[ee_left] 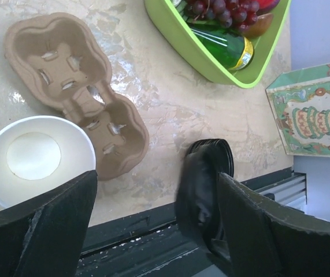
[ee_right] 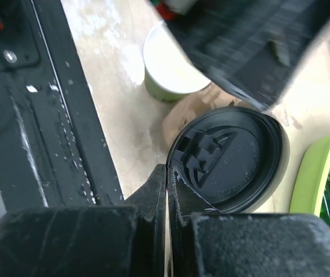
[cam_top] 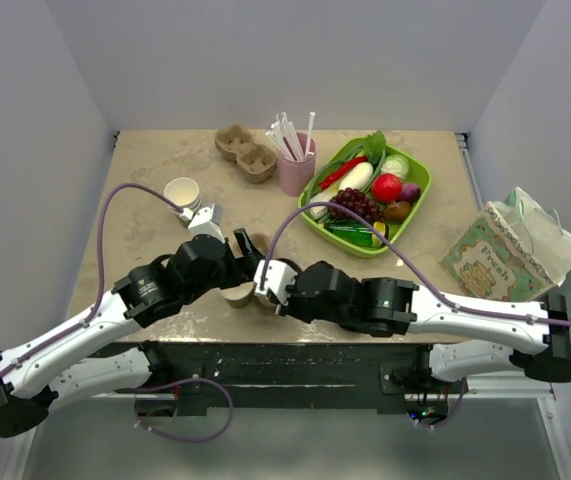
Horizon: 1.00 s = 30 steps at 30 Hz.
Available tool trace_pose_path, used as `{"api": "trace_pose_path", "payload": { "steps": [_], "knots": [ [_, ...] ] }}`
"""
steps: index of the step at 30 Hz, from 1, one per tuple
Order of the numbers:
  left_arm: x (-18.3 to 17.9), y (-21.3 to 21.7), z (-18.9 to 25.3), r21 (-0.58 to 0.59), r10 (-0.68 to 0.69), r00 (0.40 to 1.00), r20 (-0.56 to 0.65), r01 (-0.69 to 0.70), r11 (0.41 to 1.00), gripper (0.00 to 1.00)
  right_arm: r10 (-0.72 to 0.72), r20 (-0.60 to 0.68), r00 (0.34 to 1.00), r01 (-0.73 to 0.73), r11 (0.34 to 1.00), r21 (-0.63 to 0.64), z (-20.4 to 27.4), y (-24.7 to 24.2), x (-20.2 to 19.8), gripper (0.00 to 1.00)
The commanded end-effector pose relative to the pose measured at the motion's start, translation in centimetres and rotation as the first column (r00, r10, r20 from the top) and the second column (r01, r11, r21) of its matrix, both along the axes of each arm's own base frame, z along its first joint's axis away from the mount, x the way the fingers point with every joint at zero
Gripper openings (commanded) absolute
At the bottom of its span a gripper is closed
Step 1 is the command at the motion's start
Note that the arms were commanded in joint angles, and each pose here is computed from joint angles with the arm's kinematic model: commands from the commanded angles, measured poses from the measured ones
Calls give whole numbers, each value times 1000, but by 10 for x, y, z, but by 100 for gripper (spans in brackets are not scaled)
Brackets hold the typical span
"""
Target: Pack the takeout coffee
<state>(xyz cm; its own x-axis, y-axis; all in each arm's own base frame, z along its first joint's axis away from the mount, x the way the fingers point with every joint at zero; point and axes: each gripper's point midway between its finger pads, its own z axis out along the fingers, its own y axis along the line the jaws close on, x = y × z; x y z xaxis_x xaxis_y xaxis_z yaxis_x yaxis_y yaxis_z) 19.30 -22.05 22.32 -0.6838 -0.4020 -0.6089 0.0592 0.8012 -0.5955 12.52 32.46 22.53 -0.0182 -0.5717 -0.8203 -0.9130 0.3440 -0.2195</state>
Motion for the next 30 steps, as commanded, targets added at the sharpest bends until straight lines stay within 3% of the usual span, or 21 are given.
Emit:
{"api": "trace_pose_path", "payload": {
  "steps": [1,6,11,15,20,24,26,27,30],
  "knots": [
    [3,-7,9,-13,-10,1000,14,10,1000,88,-15,75,997,18,999,-35,5,10,7,0],
    [4,0,-1,18,16,1000,3,-16,1000,87,-23,96,995,24,1000,-17,11,14,7,0],
    [4,-5,-15,40,2,1000,-23,-1,999,78,-13,108,994,8,999,44,23,12,4,0],
    [5,-17,-25,51,-40,998,-41,42,998,59,41,89,995,-45,998,46,18,16,-4,0],
    [4,-25,-33,51,-66,996,-62,69,996,40,8,100,995,-7,1000,-11,3,15,3,0],
    [4,-26,-37,64,-79,994,-70,83,994,17,-1,112,994,3,1000,-14,2,18,7,0],
    [2,-26,-38,65,-83,994,-73,88,994,11,-8,123,992,11,1000,-19,1,17,9,0],
    [2,-25,-36,64,-85,994,-69,90,994,2,-10,123,992,13,1000,-17,1,17,9,0],
    [2,-22,-37,72,-83,995,-62,88,994,0,-19,128,992,22,1000,-20,-1,16,10,0]
  ]
}}
